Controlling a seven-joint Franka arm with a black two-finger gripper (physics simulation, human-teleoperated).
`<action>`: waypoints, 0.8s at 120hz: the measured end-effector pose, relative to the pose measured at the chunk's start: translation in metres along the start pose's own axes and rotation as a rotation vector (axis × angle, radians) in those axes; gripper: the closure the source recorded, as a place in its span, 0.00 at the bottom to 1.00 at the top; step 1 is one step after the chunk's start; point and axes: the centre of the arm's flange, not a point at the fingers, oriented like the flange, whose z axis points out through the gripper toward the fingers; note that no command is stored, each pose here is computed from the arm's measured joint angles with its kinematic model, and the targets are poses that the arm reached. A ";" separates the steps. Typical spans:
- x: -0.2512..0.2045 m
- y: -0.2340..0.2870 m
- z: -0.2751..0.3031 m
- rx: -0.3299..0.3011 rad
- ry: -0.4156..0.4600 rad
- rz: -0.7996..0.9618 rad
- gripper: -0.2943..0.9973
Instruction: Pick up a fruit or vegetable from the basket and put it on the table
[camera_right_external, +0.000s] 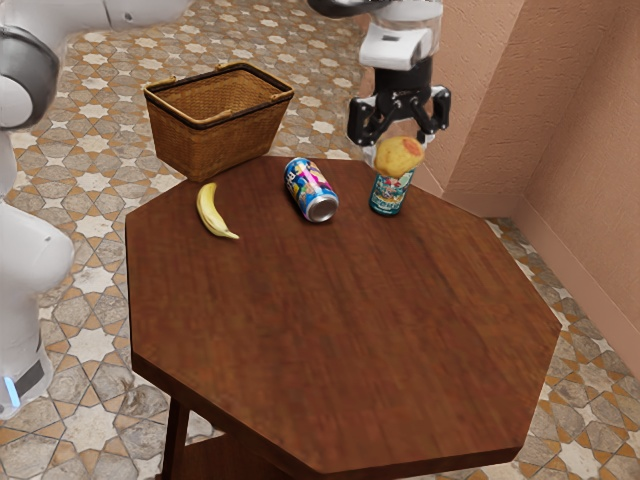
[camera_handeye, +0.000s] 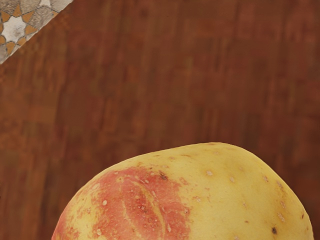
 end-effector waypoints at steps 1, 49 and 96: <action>0.003 -0.001 0.001 -0.002 0.006 0.011 0.48; 0.034 -0.001 0.003 0.024 -0.076 0.038 0.30; 0.032 -0.001 0.005 0.022 -0.084 -0.011 0.23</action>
